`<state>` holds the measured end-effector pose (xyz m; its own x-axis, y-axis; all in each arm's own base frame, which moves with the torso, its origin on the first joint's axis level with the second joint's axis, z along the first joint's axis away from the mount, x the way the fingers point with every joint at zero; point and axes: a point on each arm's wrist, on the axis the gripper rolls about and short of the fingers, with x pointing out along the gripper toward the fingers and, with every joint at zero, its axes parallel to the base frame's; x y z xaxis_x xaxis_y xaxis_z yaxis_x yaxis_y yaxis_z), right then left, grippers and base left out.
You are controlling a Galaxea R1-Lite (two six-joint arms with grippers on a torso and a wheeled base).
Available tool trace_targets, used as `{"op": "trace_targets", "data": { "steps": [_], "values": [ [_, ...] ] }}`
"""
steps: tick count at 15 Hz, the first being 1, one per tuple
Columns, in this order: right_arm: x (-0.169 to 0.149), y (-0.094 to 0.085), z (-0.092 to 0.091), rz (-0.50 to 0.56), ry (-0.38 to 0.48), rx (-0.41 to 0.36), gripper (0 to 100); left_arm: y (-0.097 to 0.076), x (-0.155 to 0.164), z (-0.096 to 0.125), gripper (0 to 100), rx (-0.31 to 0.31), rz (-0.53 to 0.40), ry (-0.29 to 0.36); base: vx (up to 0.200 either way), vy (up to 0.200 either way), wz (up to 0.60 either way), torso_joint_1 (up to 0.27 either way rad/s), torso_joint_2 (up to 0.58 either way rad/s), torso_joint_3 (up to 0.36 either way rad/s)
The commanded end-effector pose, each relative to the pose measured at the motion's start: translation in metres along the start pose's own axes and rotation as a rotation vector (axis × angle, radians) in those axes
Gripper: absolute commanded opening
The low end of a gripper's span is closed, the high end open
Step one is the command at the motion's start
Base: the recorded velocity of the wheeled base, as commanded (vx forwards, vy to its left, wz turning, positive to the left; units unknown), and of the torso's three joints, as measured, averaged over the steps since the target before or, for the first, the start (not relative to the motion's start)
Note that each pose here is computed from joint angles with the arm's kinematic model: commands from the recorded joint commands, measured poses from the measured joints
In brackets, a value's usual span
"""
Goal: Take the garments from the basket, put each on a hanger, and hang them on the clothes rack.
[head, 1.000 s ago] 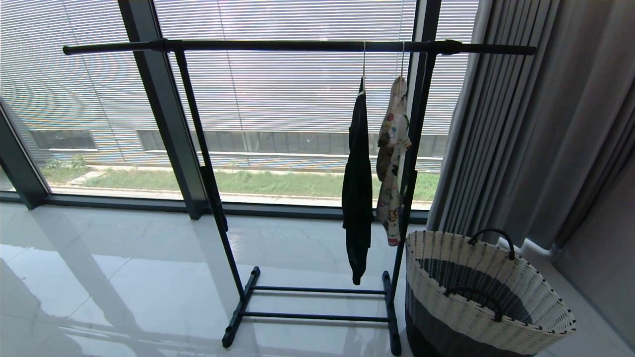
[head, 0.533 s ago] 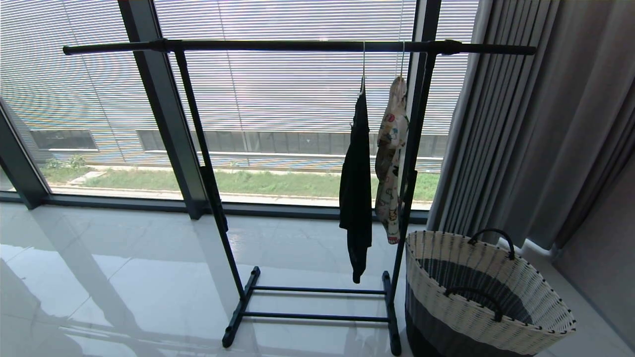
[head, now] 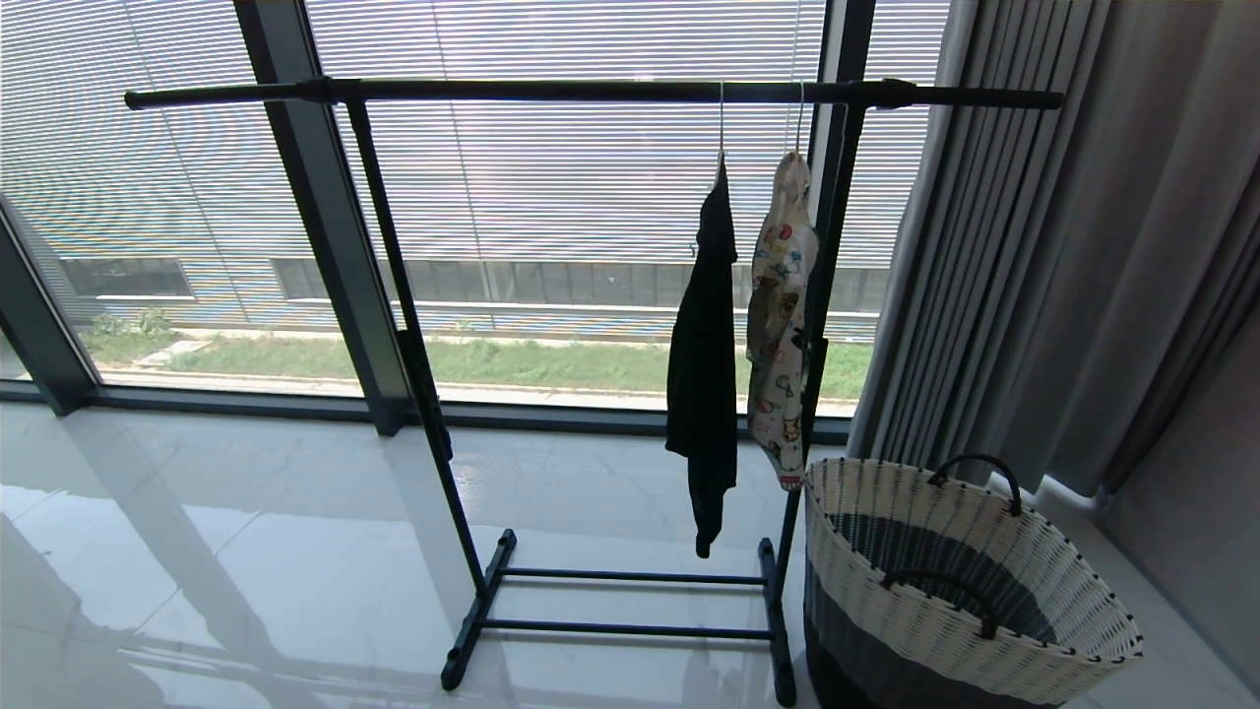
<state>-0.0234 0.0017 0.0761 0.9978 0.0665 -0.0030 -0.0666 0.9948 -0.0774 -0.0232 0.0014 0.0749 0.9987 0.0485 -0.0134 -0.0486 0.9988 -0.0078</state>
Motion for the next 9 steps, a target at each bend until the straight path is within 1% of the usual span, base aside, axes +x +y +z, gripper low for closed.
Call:
{"op": "trace_targets", "data": {
  "steps": [1,9],
  "values": [
    [0.0003,0.0,-0.0007,0.001,0.003,-0.011,100,0.0,0.0,-0.0001,100,0.001,0.001,0.0,0.0,0.0,0.0,0.0,0.0,0.0],
    [0.0003,0.0,-0.0007,0.001,0.003,-0.013,100,0.0,0.0,-0.0001,100,-0.001,0.001,0.0,0.0,0.0,0.0,0.0,0.0,0.0]
  ]
}}
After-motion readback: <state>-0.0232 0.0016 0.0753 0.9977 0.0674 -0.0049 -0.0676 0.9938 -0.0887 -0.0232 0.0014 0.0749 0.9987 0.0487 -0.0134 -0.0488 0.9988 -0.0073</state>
